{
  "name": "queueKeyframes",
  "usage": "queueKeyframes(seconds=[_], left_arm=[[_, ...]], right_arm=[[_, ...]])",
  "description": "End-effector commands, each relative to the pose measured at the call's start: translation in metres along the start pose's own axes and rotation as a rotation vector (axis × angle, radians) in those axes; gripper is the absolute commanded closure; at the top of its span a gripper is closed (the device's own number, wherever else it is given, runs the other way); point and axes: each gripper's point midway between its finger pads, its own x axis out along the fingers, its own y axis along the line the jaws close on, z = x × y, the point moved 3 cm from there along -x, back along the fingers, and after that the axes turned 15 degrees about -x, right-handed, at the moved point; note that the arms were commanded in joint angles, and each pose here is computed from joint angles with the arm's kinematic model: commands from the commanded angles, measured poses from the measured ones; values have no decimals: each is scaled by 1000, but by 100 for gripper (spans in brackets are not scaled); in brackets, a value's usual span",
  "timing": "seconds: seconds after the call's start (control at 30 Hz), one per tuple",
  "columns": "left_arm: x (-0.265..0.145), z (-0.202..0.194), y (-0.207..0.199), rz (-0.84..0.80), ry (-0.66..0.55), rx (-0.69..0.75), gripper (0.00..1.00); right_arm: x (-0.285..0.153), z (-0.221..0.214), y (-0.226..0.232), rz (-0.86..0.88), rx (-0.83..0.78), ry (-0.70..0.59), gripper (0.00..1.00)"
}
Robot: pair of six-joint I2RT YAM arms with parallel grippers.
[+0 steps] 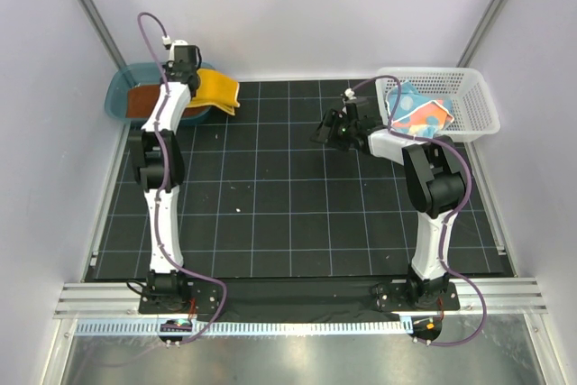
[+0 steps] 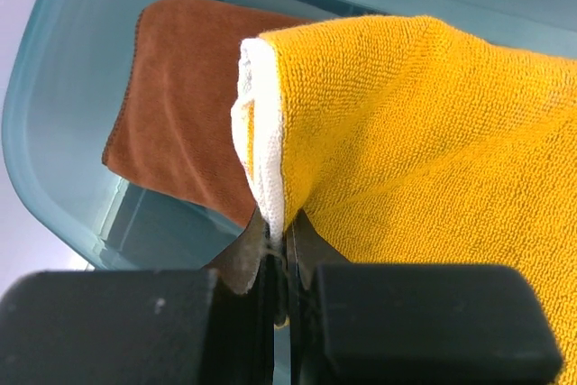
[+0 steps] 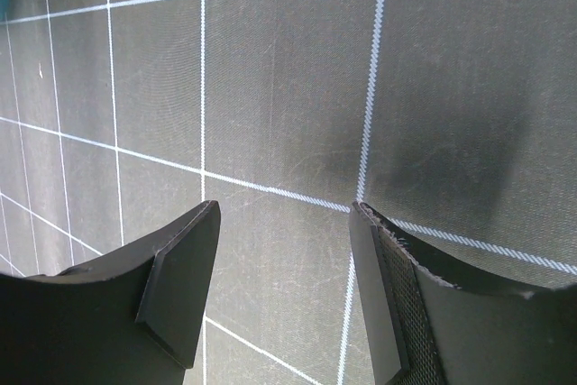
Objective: Fold and stack the towels
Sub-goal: Neatly place the folded towel into the bin
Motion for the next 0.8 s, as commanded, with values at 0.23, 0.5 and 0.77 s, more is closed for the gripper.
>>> queueKeyframes(seconds=[0.23, 0.5, 0.77], left_arm=[[2, 60, 46, 49, -140, -121, 100], [23, 59, 64, 65, -140, -140, 100], [48, 54, 89, 78, -115, -186, 100]], right_arm=[[-12, 29, 24, 39, -71, -91, 34], [-8, 32, 30, 47, -94, -90, 34], [-5, 32, 30, 36, -106, -82, 34]])
